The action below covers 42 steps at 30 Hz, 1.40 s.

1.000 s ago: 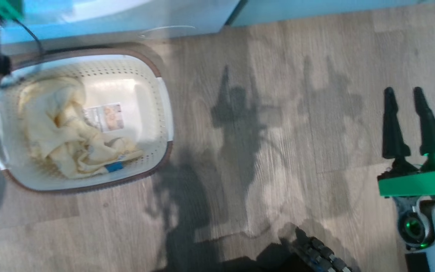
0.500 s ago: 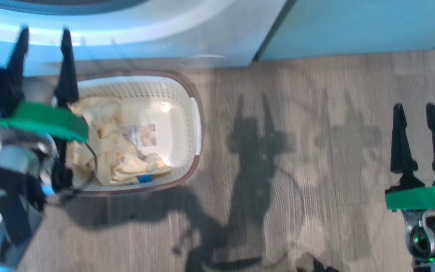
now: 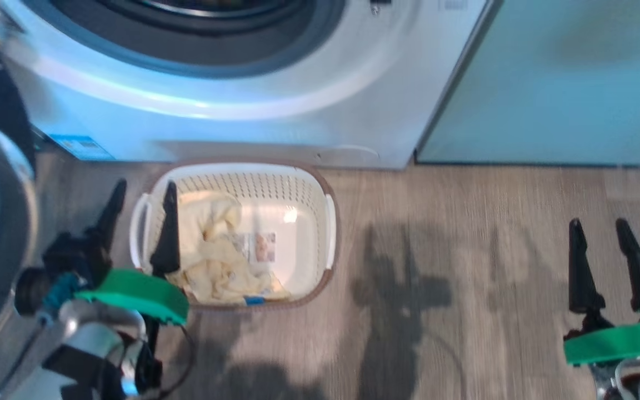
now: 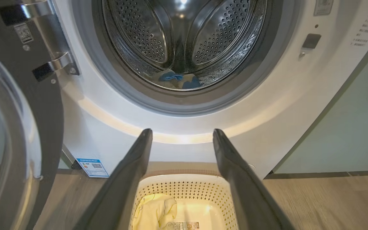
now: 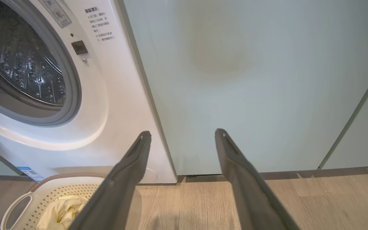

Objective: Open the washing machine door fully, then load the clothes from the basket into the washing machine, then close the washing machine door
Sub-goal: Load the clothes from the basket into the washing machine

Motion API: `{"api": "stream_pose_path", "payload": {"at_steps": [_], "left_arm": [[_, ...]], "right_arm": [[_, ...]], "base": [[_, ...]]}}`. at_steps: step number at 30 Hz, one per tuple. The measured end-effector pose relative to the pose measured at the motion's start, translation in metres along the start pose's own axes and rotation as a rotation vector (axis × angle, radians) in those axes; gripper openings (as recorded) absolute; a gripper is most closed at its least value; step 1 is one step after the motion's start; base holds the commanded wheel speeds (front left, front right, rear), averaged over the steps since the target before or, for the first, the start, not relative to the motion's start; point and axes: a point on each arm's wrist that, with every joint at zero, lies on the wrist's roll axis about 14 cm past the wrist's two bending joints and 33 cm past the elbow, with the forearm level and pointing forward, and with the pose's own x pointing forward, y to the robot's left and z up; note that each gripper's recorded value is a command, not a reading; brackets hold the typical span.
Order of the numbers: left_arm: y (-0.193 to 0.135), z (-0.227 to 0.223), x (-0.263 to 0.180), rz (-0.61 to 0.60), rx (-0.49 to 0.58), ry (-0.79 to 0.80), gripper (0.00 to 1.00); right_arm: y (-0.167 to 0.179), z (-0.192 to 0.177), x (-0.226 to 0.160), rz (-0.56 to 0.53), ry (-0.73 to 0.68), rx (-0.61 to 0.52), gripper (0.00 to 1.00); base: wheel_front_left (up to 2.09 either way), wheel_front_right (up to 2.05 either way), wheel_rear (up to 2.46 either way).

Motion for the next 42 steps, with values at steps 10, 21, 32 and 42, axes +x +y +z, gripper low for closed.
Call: {"api": "stream_pose_path", "payload": {"at_steps": [10, 21, 32, 42], "left_arm": [[-0.001, 0.014, -0.054, 0.025, -0.016, -0.012, 1.0], [0.002, 0.028, -0.093, 0.041, -0.008, -0.048, 1.0], [-0.002, 0.039, -0.104, 0.03, -0.008, -0.081, 1.0], [-0.002, 0.035, -0.107, 0.031, -0.008, -0.071, 1.0]], "right_arm": [[0.013, 0.018, -0.03, 0.039, -0.044, -0.005, 1.0], [0.021, 0.029, -0.061, 0.065, -0.069, -0.009, 1.0], [0.019, 0.035, -0.08, 0.059, -0.082, -0.007, 1.0], [0.018, 0.037, -0.082, 0.056, -0.088, -0.007, 1.0]], "base": [[0.0, 0.0, 0.0], [0.0, 0.0, 0.0], [0.0, 0.0, 0.0], [0.0, 0.0, 0.0]]}}
